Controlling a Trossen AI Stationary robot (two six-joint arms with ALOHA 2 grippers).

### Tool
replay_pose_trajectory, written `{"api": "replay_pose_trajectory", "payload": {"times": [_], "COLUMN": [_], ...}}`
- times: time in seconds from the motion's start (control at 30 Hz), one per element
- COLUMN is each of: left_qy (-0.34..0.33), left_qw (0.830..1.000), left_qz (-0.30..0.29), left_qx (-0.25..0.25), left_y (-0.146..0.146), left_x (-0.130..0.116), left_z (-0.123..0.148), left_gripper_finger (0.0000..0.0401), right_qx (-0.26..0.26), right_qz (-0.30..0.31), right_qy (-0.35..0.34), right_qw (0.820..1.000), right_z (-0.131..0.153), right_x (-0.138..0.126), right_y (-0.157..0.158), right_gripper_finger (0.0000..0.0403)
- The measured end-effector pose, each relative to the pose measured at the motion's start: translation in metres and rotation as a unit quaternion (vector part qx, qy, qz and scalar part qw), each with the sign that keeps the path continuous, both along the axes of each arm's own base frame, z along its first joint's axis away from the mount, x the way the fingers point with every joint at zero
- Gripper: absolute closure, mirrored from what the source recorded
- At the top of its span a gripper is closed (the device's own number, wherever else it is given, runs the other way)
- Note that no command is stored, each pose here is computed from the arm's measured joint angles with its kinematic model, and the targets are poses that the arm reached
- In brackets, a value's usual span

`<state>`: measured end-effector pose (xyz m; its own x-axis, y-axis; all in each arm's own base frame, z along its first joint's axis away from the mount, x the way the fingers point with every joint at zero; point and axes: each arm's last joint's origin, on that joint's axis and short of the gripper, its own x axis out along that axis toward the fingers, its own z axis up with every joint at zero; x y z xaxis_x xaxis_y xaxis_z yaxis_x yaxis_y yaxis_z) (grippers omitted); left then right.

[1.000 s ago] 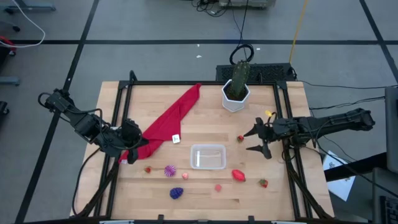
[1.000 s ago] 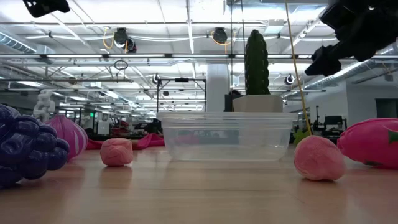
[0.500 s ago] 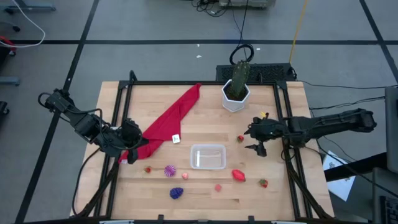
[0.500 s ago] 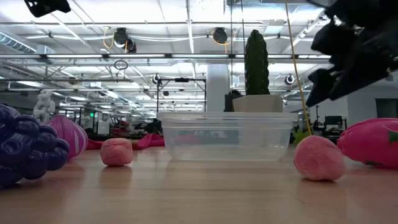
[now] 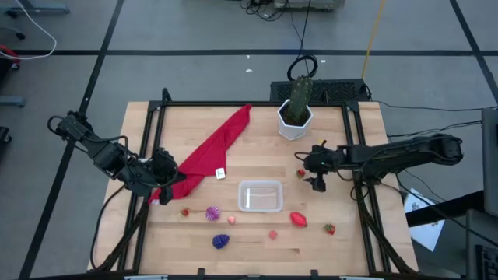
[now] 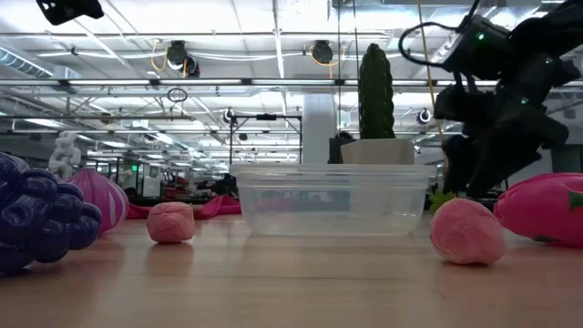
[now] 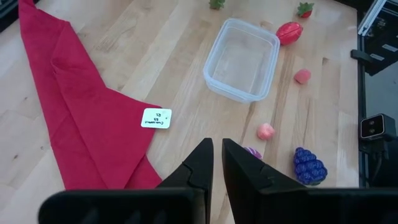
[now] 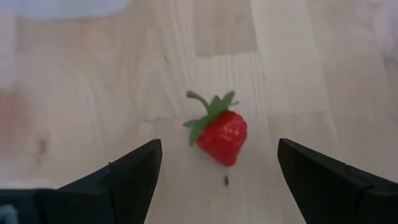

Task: Pick and placing Produce into tupperware
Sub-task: Put the top red strawberry into the transparent bin

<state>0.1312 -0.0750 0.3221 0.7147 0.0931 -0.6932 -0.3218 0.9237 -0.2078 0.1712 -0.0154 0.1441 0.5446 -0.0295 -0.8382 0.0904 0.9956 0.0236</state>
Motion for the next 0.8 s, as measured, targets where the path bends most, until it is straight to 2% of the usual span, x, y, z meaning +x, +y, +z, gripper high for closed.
{"api": "replay_pose_trajectory", "payload": {"times": [0.53,0.8], "left_qy": [0.001,0.001], "left_qw": [1.000,1.000], "left_qz": [-0.006,-0.006], "left_qx": [0.006,0.007], "left_y": [0.000,0.000], "left_x": [0.000,0.000], "left_z": [0.000,0.000], "left_gripper_finger": [0.0364,0.0364], "right_qx": [-0.013,0.010], "right_qz": [-0.005,-0.038], "right_qy": [0.014,0.011], "right_qw": [1.000,0.999], "right_z": [-0.013,-0.013], "right_x": [0.010,0.010], "right_y": [-0.011,-0.011], "right_gripper_finger": [0.0087,0.0087]}}
